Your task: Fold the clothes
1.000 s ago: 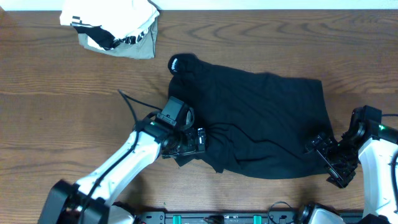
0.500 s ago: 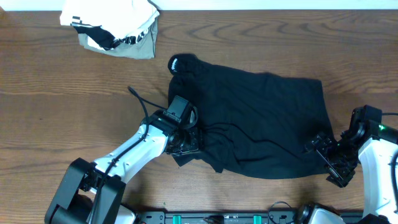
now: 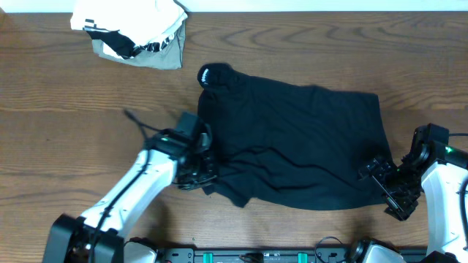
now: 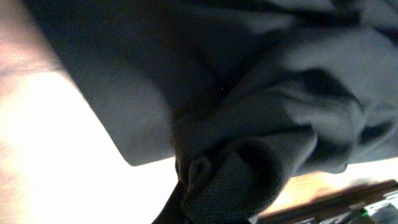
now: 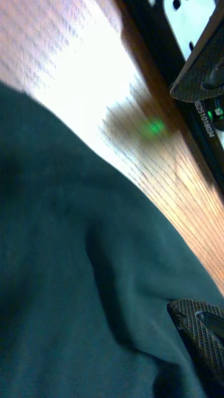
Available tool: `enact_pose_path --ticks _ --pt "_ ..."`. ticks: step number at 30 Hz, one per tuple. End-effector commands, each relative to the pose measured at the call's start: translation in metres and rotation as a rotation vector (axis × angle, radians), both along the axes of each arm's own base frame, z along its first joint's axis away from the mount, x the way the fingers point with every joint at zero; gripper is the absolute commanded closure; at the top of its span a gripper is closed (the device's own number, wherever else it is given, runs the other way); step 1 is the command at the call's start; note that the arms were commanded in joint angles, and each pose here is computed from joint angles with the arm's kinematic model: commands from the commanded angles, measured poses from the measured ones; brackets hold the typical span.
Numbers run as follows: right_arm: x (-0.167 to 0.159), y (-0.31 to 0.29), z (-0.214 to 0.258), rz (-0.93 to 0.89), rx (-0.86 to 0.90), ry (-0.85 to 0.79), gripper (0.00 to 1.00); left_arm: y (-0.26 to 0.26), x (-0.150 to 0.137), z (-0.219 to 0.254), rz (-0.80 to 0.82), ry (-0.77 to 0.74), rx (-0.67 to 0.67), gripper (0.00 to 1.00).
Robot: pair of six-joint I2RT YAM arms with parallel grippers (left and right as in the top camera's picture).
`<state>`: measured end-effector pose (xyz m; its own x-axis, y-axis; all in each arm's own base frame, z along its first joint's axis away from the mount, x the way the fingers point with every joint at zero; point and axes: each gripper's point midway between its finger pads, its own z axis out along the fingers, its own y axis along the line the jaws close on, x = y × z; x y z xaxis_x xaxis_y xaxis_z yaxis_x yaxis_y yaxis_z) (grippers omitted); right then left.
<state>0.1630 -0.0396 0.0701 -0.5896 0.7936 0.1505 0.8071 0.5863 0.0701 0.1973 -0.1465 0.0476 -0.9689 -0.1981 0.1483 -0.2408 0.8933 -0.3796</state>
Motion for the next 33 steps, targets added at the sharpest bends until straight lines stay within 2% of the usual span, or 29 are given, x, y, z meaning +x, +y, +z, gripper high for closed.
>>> enact_pose_path --ticks 1,11,21,27,33 --pt "-0.007 -0.011 -0.002 -0.088 -0.07 0.044 0.01 0.016 -0.001 0.009 0.016 -0.005 0.004 0.94" --pt "-0.006 -0.014 -0.006 -0.163 -0.087 0.047 0.01 0.032 -0.025 0.019 0.009 0.055 0.023 0.94" --pt "-0.014 -0.01 -0.043 -0.235 -0.089 0.044 0.01 0.032 -0.028 0.02 -0.008 0.056 0.024 0.93" --pt "-0.001 -0.017 -0.045 -0.274 -0.113 -0.008 0.01 0.033 -0.029 0.02 -0.015 0.059 0.024 0.93" --pt "-0.004 -0.026 -0.046 -0.346 -0.173 0.01 0.01 0.033 -0.029 0.02 -0.015 0.059 0.024 0.93"
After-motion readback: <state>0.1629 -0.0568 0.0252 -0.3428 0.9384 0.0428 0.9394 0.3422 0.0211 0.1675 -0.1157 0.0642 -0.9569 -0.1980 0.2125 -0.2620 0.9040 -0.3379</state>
